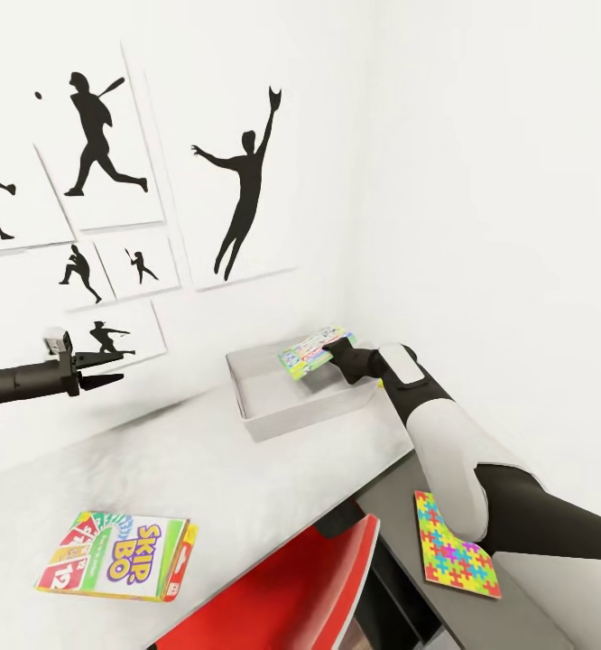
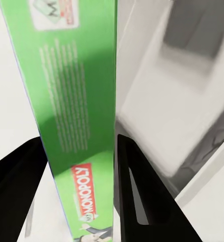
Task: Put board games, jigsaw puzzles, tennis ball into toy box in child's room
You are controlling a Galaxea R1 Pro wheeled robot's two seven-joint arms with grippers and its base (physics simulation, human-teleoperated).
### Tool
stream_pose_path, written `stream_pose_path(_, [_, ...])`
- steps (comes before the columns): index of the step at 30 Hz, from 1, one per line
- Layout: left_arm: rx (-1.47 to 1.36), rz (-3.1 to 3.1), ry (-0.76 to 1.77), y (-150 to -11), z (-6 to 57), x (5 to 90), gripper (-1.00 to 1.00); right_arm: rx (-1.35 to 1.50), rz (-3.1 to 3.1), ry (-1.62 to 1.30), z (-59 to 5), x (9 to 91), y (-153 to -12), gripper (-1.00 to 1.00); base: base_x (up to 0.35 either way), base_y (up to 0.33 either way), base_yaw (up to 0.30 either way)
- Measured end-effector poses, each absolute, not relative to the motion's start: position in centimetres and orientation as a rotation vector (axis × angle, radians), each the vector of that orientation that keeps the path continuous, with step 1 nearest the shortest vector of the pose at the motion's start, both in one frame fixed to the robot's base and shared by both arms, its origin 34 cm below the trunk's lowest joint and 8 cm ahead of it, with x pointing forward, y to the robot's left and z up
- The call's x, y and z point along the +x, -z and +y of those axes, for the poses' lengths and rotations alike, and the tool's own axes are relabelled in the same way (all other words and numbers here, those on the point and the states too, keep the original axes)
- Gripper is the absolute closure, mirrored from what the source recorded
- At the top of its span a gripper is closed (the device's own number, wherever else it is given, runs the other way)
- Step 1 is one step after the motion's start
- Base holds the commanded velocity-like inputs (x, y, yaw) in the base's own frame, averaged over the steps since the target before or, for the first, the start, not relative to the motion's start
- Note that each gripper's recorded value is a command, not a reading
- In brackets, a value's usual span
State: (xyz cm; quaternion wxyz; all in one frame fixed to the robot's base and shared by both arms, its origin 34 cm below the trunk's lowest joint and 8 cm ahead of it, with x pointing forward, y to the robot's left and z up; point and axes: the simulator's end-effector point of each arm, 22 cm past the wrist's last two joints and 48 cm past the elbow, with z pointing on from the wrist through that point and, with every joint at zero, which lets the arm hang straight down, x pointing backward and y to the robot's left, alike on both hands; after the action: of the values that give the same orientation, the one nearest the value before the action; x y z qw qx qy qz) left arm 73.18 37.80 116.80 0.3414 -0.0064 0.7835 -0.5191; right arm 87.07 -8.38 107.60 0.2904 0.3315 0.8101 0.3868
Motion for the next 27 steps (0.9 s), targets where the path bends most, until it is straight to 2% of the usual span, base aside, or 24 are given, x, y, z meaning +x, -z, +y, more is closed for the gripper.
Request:
stream_pose_path(7, [-0.016, 2.039, 1.350, -116.8, 37.8, 73.2, -1.00, 0.885, 2.160, -1.026, -8.6, 87.1, -107.6, 1.00, 0.000, 0.000, 0.000])
stream_pose_path(12, [-0.017, 2.038, 1.350, -116.8, 37.8, 73.2, -1.00, 0.908, 2.146, -0.988, -11.5, 87.7, -107.4, 1.00, 0.000, 0.000, 0.000])
stream_pose_path(27, [-0.016, 2.034, 1.354, -116.8, 37.7, 73.2, -1.00, 0.841, 2.136, -0.928, -13.3, 90.9, -116.5, 1.00, 0.000, 0.000, 0.000])
